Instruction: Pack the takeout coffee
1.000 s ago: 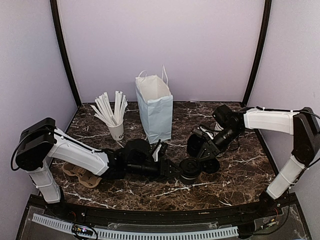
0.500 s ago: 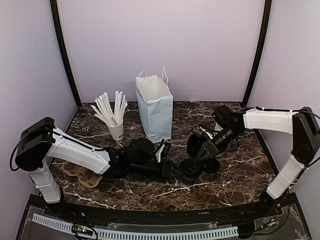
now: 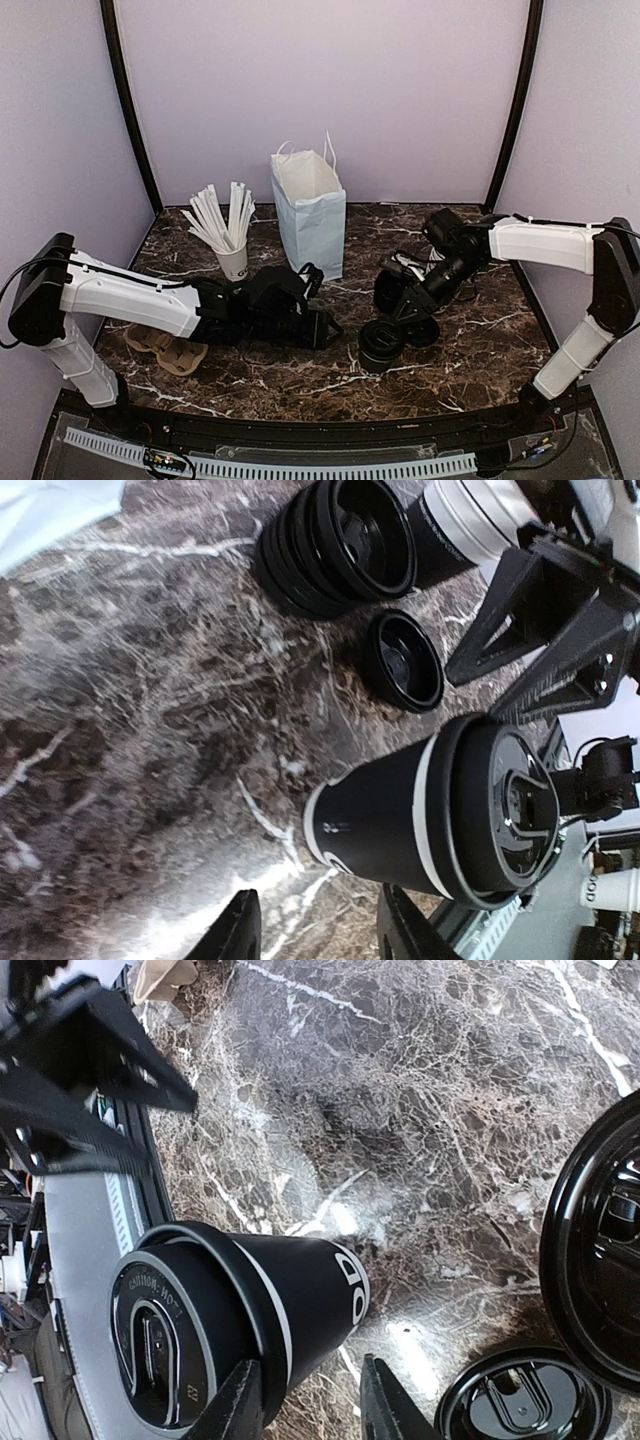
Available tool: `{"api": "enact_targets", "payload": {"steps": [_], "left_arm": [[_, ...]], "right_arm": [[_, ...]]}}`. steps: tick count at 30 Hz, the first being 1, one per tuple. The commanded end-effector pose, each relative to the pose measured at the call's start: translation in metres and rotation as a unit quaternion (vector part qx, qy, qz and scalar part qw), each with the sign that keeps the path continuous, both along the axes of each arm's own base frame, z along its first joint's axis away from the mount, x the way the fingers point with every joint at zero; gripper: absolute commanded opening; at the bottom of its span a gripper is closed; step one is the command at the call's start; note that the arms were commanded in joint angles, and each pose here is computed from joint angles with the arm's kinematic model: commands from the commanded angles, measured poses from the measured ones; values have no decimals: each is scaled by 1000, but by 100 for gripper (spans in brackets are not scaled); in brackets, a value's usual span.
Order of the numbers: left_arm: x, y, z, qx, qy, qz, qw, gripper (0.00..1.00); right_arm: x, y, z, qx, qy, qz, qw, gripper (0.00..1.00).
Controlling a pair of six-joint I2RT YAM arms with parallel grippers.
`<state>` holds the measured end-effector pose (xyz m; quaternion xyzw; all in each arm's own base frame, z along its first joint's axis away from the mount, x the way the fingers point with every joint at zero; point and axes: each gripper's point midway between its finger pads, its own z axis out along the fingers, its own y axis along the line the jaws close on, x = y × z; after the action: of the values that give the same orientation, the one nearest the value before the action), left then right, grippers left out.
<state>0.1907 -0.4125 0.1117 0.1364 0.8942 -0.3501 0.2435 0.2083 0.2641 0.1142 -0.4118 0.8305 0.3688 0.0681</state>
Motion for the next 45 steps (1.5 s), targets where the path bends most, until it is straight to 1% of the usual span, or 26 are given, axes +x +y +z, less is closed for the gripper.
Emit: {"api": "enact_targets", "payload": {"steps": [1, 4, 6, 9, 13, 15, 20, 28, 32, 35, 36, 37, 38, 39, 40, 44, 45], "left_arm": [[13, 15, 33, 6, -60, 21, 998, 42], [14, 14, 45, -11, -71, 22, 997, 44], [9, 8, 49, -27, -74, 8, 997, 48], [-3, -6, 48, -33, -80, -29, 996, 56], [-20, -28, 46, -35, -94, -79, 992, 60], [-25, -37, 44, -39, -97, -95, 990, 61], [-23, -53, 46, -62, -114, -108, 986, 62], [-15, -66, 47, -61, -116, -100, 986, 62], [-16, -62, 50, -62, -107, -95, 988, 62], [-18, -49, 43, -56, -97, -83, 990, 61], [-19, -45, 48, -61, -98, -80, 990, 61], [-21, -38, 38, -54, -89, -73, 992, 61], [-22, -34, 44, -63, -90, -69, 992, 61], [-25, -26, 33, -56, -79, -64, 993, 60], [-26, -22, 39, -66, -80, -60, 993, 60], [-33, 1, 29, -70, -65, -43, 994, 60], [-34, 4, 35, -76, -67, -41, 994, 60]], "right_arm": [[-9, -7, 4, -18, -10, 16, 1000, 38], [-11, -8, 7, -16, -12, 17, 1000, 43], [-12, -7, 13, -8, -14, 20, 1000, 45], [-17, -3, 27, 15, -13, 30, 999, 47], [-22, -2, 37, 32, -13, 41, 999, 50], [-24, -2, 37, 34, -13, 41, 998, 51], [-22, -3, 30, 24, -12, 38, 999, 52], [-18, -2, 24, 16, -4, 41, 999, 53], [-18, 0, 19, 13, 5, 46, 999, 54], [-20, 4, 14, 13, 20, 57, 998, 54], [-22, 6, 13, 15, 25, 64, 998, 54], [-25, 10, 13, 19, 32, 72, 997, 53], [-27, 12, 13, 23, 38, 80, 996, 53], [-29, 16, 14, 28, 43, 86, 995, 52], [-31, 20, 14, 32, 46, 95, 994, 51], [-39, 37, 16, 43, 59, 133, 988, 48], [-41, 42, 17, 44, 62, 142, 987, 47]]}}
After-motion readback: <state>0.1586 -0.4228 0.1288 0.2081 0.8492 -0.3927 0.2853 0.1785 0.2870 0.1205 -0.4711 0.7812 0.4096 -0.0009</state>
